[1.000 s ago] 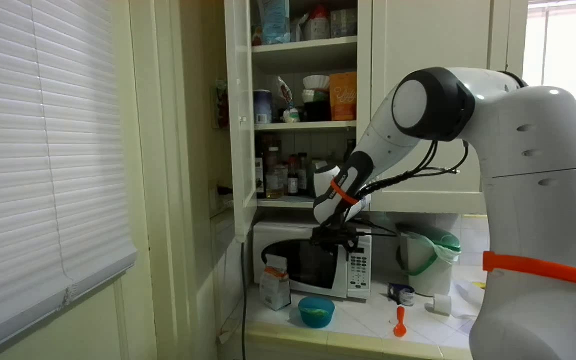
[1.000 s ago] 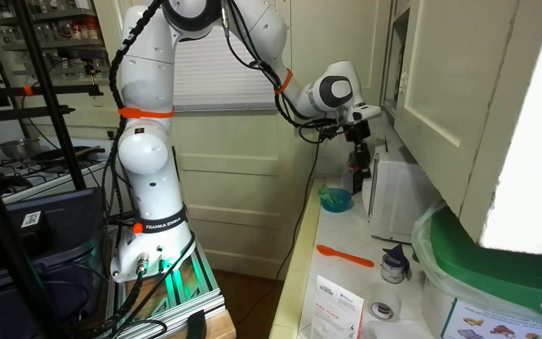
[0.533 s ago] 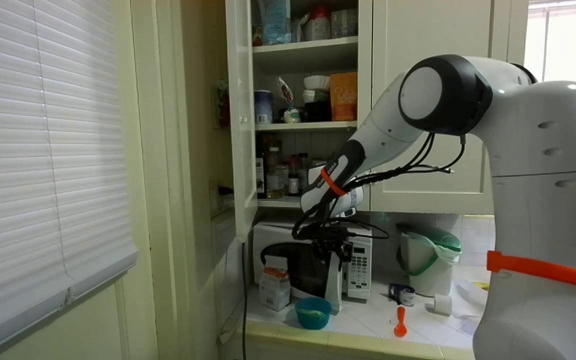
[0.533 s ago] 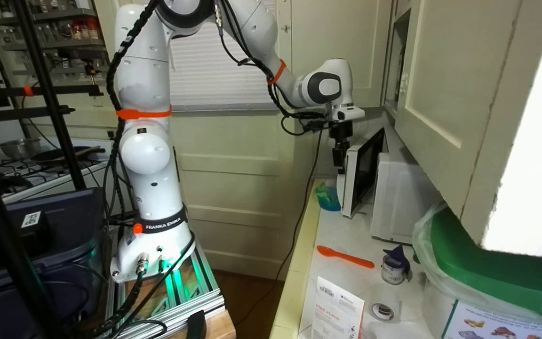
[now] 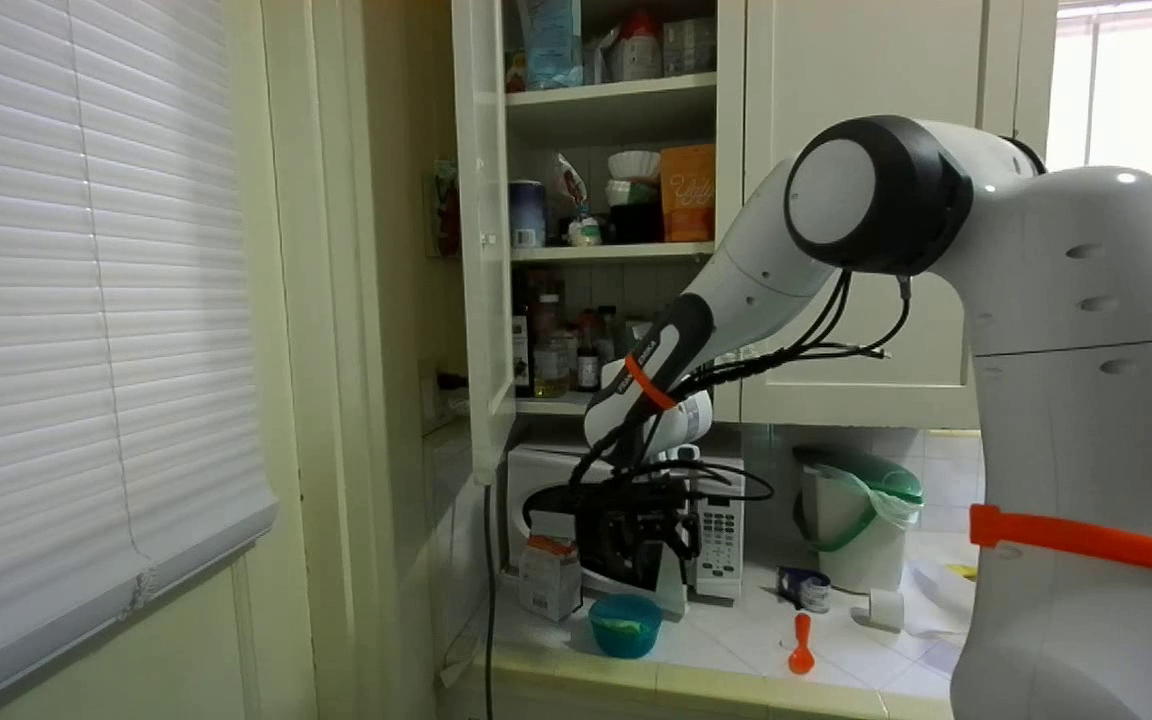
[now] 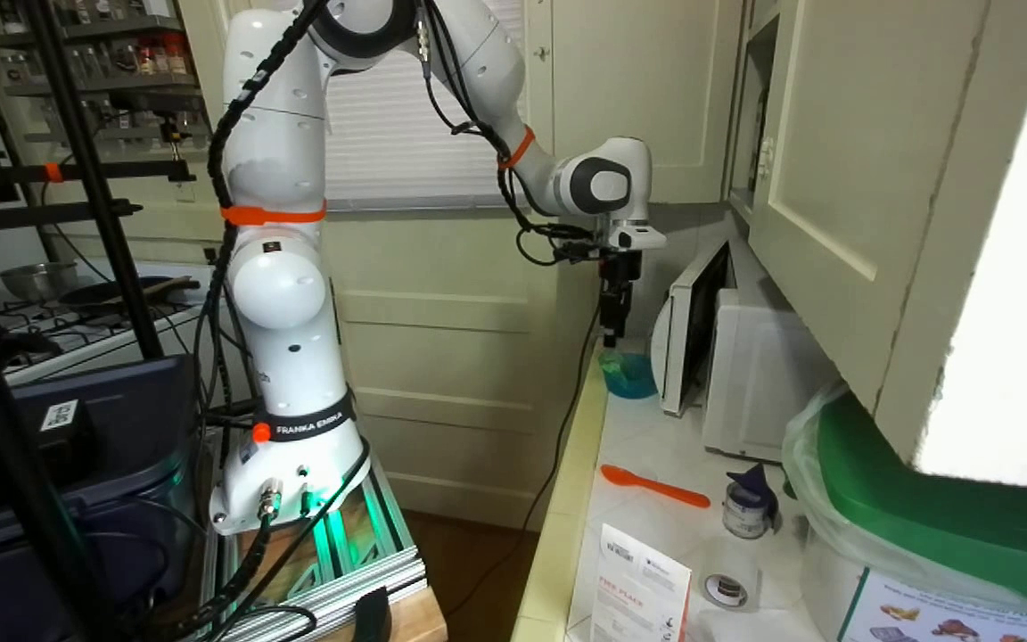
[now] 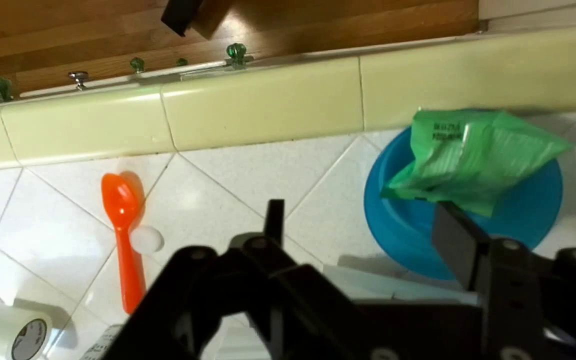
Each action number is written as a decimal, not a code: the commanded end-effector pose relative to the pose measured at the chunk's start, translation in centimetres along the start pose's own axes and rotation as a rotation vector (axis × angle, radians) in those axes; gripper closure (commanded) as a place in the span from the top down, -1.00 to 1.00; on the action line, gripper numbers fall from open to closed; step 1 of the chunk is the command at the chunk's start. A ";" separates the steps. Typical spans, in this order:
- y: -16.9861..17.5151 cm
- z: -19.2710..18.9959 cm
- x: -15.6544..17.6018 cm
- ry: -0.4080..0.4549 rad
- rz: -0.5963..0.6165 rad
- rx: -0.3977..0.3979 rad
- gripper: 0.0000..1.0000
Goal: Open the microwave door
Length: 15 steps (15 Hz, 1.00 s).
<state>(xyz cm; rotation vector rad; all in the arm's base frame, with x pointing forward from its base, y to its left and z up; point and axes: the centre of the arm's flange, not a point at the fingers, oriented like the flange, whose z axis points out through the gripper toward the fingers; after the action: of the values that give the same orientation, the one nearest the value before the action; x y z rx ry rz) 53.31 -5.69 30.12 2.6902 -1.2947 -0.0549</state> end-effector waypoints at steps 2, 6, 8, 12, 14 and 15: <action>-0.4 0.6 -2.2 -0.040 -0.033 -0.018 1.00; 0.3 -2.3 -3.5 -0.001 -0.010 0.006 1.00; 1.1 -5.0 -4.1 0.016 0.011 0.042 1.00; 3.4 -12.4 -4.8 0.063 0.048 0.074 1.00; 5.0 -15.4 -5.0 0.068 0.068 0.082 1.00; 5.8 -16.7 -5.1 0.075 0.089 0.087 1.00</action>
<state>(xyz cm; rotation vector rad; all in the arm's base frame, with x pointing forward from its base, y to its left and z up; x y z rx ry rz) 49.92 -2.90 43.14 2.7031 -1.3520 0.0982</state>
